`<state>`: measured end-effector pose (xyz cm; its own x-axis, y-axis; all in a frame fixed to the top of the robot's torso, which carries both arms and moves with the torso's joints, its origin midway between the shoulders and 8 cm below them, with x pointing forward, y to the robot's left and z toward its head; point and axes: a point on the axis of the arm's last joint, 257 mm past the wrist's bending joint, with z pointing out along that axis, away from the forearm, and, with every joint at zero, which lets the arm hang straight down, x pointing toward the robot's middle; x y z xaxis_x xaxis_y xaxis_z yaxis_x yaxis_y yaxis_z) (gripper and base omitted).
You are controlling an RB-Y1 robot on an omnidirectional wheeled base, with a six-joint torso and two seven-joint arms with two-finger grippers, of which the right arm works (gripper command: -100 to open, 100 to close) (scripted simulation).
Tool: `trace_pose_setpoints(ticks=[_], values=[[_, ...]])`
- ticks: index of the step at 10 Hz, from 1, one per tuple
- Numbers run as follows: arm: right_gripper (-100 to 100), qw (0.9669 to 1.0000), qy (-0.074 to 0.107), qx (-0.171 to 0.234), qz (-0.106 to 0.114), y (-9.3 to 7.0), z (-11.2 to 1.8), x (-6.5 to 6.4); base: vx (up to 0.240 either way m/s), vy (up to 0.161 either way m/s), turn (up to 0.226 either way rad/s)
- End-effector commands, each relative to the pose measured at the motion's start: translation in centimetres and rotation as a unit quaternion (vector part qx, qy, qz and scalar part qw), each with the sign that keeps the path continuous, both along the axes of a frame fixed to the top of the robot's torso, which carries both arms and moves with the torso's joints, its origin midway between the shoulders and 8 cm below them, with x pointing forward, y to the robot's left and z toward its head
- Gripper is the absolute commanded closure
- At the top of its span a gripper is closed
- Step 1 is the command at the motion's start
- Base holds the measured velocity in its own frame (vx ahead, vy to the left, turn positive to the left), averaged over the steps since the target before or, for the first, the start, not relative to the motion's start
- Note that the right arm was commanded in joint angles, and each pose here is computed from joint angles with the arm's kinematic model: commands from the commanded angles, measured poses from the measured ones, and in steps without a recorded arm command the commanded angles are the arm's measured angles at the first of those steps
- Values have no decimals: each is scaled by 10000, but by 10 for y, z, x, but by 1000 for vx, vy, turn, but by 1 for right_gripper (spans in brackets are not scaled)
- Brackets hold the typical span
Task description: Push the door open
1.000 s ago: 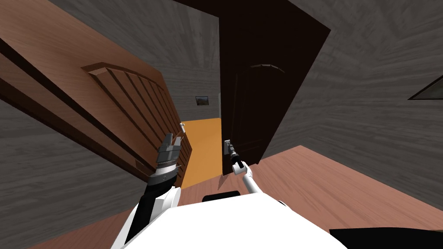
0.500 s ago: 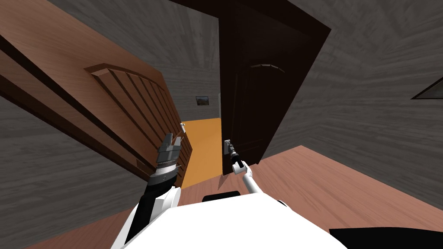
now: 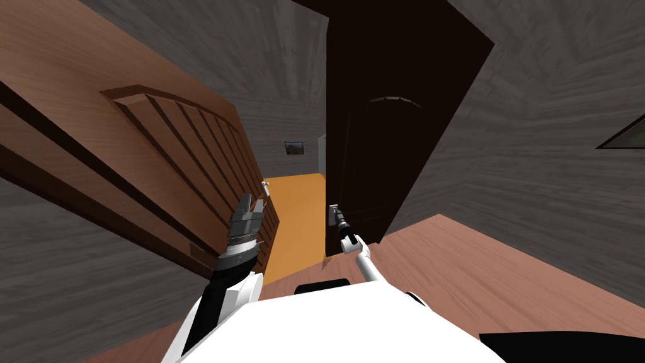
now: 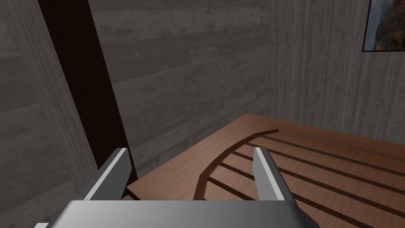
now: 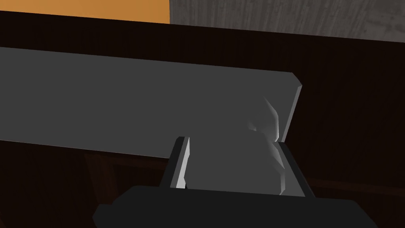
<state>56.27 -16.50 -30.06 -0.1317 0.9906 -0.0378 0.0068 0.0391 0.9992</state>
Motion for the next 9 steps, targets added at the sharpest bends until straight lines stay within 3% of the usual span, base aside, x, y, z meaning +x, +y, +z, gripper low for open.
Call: trace_pose_setpoints(ticks=[1, 5, 6, 9], values=[[100, 9999, -101, -67, -123, -19, 9, 4, 182, 89, -33], [100, 9991, -112, -151, -388, -53, 10, 7, 195, 101, -98], [-100, 9993, -87, -121, -330, -48, 5, 4, -56, 60, -49], [-100, 9994, -78, -77, -317, -45, 5, 3, -169, 15, -5]])
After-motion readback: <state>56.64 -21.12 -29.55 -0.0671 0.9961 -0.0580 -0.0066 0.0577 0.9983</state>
